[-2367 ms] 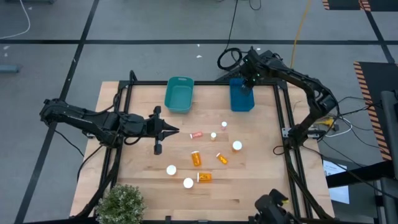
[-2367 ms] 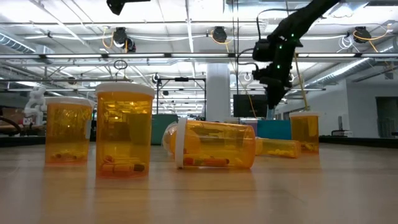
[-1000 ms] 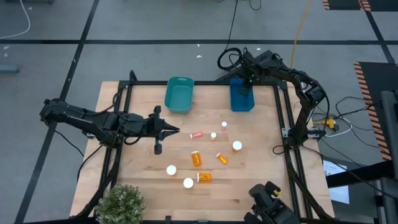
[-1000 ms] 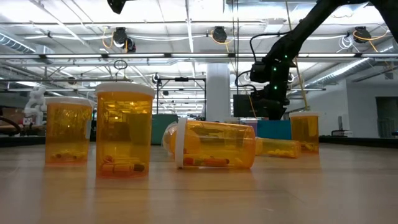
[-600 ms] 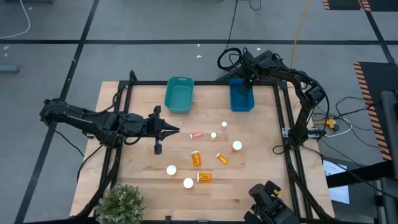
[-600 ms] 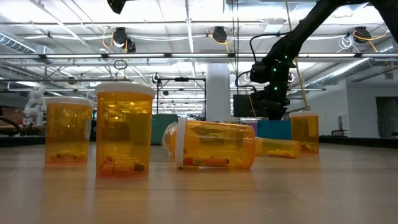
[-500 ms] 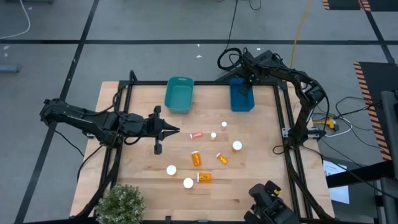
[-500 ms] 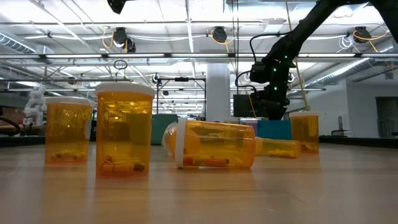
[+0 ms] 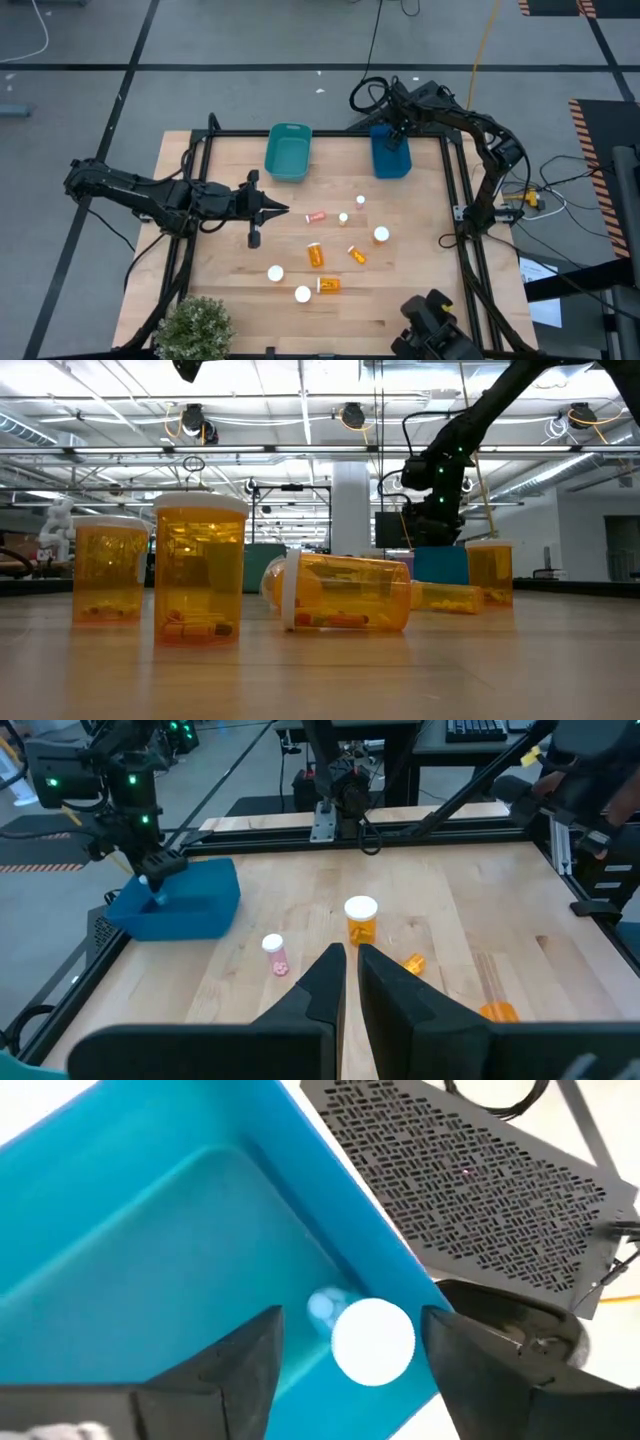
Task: Pick and place medicine bottles into bin by pill shape (circle, oval)
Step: Put the left small pink pill bottle into the blue bin
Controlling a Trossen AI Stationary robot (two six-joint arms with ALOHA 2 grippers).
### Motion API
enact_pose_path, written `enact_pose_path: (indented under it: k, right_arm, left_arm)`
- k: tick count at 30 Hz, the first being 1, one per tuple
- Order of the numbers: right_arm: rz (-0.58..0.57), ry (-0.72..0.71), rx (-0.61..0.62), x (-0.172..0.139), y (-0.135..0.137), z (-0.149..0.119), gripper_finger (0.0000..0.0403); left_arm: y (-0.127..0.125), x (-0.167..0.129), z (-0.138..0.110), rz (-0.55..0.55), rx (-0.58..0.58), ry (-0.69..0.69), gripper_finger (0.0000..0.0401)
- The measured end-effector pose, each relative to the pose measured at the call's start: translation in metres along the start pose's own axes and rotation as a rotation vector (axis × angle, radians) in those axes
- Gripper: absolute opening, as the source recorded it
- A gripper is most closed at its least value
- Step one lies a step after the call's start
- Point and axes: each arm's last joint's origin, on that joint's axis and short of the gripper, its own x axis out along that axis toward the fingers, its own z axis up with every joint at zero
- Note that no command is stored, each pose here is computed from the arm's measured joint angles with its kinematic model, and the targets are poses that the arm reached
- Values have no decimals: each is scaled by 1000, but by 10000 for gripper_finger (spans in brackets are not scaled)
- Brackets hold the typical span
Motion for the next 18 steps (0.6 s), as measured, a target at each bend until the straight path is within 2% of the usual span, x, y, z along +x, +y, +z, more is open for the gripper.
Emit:
enact_pose_path:
  k: [8,18]
  right_arm:
    - [-7,-34,13,-26,3,-2,256]
    - [-2,-23,34,-31,3,-5,256]
  left_arm:
    - [0,0,0,0,-5,0,35]
    - [0,0,0,-2,-23,0,35]
